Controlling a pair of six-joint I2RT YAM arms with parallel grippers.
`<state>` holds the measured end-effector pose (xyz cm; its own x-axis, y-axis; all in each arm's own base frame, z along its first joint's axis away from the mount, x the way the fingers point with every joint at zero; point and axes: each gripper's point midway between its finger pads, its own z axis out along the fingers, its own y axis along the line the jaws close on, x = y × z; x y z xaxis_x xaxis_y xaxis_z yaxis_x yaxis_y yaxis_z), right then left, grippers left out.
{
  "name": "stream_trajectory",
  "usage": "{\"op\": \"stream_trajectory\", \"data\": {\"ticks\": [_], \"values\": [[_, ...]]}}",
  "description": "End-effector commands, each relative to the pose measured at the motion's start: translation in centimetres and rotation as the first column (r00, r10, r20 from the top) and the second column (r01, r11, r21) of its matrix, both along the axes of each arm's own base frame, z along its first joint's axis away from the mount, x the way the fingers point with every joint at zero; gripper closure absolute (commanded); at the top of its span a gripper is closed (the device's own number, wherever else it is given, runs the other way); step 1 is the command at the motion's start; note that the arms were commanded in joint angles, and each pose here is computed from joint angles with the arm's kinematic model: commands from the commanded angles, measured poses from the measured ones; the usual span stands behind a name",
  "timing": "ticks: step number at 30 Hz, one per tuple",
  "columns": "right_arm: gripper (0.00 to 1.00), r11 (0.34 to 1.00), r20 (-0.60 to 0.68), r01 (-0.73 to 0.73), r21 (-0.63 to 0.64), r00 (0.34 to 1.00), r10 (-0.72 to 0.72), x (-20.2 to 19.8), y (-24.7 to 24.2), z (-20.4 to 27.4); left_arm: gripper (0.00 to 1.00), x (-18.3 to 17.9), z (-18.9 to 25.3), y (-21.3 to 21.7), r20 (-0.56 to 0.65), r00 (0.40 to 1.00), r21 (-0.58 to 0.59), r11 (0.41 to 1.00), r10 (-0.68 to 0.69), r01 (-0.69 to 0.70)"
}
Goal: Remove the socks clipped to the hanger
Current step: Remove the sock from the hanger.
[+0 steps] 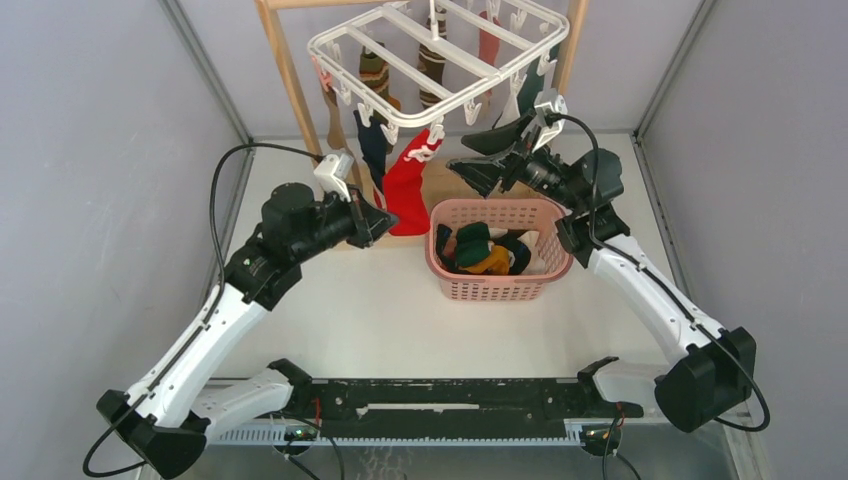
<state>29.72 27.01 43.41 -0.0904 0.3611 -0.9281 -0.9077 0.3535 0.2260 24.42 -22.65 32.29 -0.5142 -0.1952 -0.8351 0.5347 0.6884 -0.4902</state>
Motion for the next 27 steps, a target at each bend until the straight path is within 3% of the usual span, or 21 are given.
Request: {"op": "stream_trajectory", "data": {"ticks": [1,27], "values": [[0.22,0.998,0.102,-0.025,0.05,0.995,0.02,-0.5,-0.2,3.5,1.0,0.4,3.2,-0.1,0.031,0.999,-0.067,0.997,-0.024,0.026],[0.28,0.998,0.179,-0.011,0.058,0.984,0.001,2.0,2.6,4.9,1.0,2.5,3.0,1.4,-0.055,0.997,-0.077,0.996,-0.045,0.041]]}}
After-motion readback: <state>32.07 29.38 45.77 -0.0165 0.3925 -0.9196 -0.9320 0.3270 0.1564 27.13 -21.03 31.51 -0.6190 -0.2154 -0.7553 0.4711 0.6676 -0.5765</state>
